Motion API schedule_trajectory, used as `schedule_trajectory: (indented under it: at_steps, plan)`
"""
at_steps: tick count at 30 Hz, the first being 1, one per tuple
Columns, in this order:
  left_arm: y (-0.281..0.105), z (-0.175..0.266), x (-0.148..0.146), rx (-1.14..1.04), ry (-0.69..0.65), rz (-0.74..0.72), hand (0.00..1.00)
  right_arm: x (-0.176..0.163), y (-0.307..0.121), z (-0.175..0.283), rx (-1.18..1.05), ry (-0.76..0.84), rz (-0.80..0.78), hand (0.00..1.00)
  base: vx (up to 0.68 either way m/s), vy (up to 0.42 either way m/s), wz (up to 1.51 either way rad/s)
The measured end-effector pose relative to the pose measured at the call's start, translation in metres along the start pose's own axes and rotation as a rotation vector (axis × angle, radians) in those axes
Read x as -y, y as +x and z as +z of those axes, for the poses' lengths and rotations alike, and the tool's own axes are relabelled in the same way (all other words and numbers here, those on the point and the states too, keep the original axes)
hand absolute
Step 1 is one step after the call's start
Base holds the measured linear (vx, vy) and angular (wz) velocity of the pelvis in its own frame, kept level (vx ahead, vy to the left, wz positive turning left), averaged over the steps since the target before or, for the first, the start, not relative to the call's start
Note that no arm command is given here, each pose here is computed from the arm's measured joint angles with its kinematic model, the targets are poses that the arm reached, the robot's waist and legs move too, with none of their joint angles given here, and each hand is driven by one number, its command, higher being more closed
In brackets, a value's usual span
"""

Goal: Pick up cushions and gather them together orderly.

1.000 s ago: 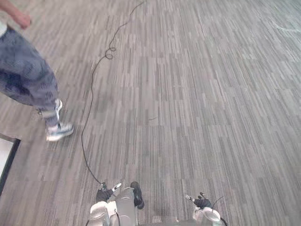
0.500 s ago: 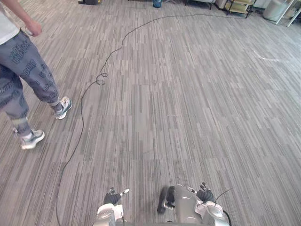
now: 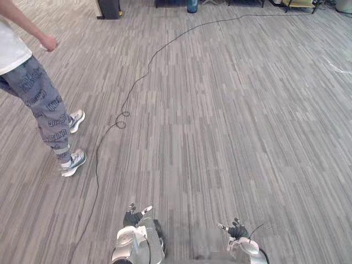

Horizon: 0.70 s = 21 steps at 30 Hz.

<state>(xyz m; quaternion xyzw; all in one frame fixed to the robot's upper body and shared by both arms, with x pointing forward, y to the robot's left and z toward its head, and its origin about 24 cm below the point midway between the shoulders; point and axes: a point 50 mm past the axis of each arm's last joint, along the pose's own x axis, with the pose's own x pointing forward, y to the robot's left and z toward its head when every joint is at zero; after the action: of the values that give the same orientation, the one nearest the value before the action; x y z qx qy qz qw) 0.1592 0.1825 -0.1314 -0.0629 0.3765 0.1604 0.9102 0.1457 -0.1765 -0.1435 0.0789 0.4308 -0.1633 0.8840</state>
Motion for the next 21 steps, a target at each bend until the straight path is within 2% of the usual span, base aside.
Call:
schedule_trajectory:
  at_steps: [3,8,15,21]
  plan:
    - [0.001,0.0,-0.014,-0.001,0.017,0.031,0.0,-0.013,-0.003,-0.01,-0.032,0.027,0.021,0.0,0.64,0.306,-0.25]
    - [0.0,-0.01,-0.027,-0.065,0.049,0.058,0.0,-0.015,-0.005,-0.007,0.0,0.013,0.039,0.0,0.61,0.214,-0.53]
    - [-0.002,-0.024,-0.017,-0.128,0.08,0.021,0.0,-0.01,-0.005,0.005,0.064,0.006,0.038,0.0,0.46,0.055,-0.77]
    - [-0.004,-0.03,-0.006,-0.151,0.101,-0.014,0.0,0.004,-0.001,0.008,0.058,-0.012,0.011,0.0,0.61,-0.129,-0.1]
